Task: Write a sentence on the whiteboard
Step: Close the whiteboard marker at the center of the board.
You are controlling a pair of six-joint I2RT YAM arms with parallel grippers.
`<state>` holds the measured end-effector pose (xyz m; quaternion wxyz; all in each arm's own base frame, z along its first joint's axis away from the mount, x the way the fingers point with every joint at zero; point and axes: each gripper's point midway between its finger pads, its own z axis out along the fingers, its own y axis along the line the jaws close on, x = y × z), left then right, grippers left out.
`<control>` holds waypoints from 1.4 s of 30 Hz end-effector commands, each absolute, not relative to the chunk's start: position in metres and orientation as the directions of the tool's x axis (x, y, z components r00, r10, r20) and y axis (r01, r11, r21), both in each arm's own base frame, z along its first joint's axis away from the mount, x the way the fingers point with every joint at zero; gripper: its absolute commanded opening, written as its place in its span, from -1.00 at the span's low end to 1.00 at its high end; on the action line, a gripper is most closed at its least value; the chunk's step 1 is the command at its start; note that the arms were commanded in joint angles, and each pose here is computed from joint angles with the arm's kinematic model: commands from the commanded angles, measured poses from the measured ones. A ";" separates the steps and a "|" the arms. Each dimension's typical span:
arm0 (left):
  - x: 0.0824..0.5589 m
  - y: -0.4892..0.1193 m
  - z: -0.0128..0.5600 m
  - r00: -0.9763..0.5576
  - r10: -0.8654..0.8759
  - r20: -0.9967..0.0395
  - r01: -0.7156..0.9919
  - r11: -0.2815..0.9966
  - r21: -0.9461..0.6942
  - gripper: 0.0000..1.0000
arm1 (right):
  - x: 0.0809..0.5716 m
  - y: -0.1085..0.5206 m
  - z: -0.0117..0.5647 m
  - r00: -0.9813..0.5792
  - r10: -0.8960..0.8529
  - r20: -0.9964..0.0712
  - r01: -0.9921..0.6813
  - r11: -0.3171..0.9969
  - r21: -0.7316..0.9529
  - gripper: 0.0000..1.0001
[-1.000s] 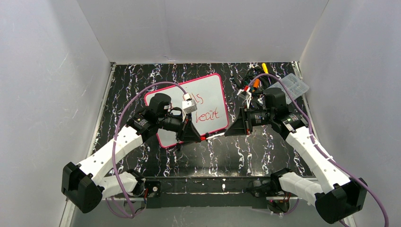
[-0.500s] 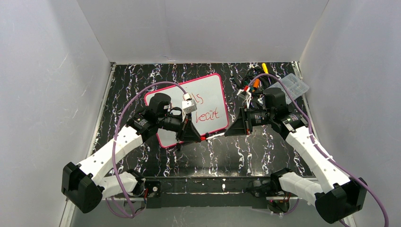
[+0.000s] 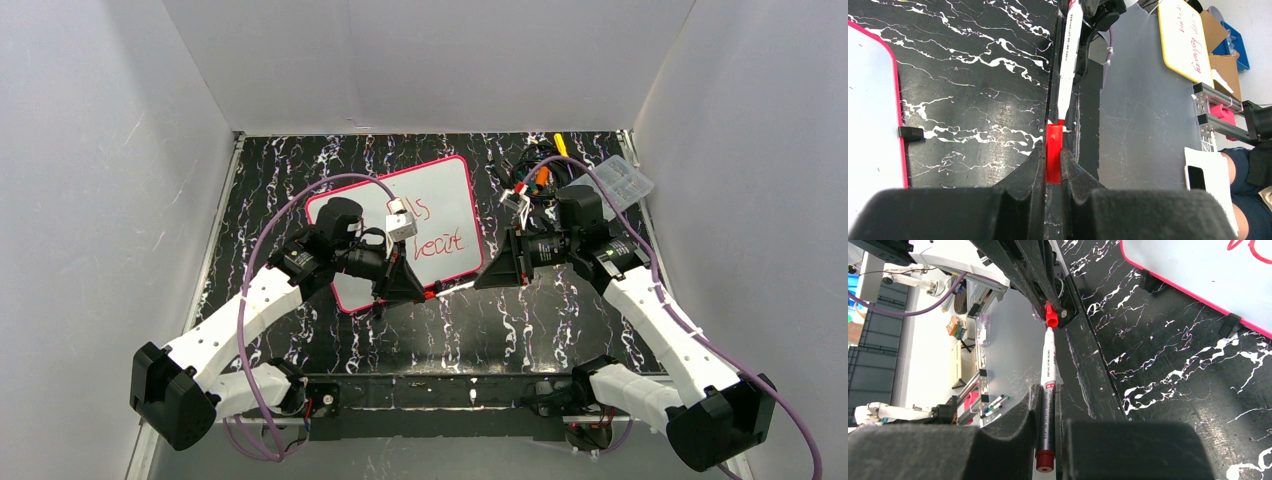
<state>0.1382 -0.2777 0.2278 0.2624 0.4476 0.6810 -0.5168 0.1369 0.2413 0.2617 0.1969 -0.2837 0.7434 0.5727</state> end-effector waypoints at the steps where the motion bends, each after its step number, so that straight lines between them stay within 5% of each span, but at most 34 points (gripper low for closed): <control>1: 0.129 -0.282 0.243 -0.422 0.325 -0.846 0.893 -0.010 -0.449 -1.00 | 0.137 0.245 0.266 -0.739 -0.202 -0.643 -0.673 0.155 0.724 -0.97; 9: 0.134 -0.271 0.224 -0.411 0.371 -0.833 0.908 0.080 -0.412 -1.00 | 0.132 0.241 0.269 -0.730 -0.199 -0.654 -0.683 0.166 0.711 -0.97; 42: 0.122 -0.273 0.233 -0.403 0.350 -0.846 0.902 -0.003 -0.431 -1.00 | 0.131 0.240 0.275 -0.713 -0.195 -0.673 -0.701 0.171 0.693 -0.97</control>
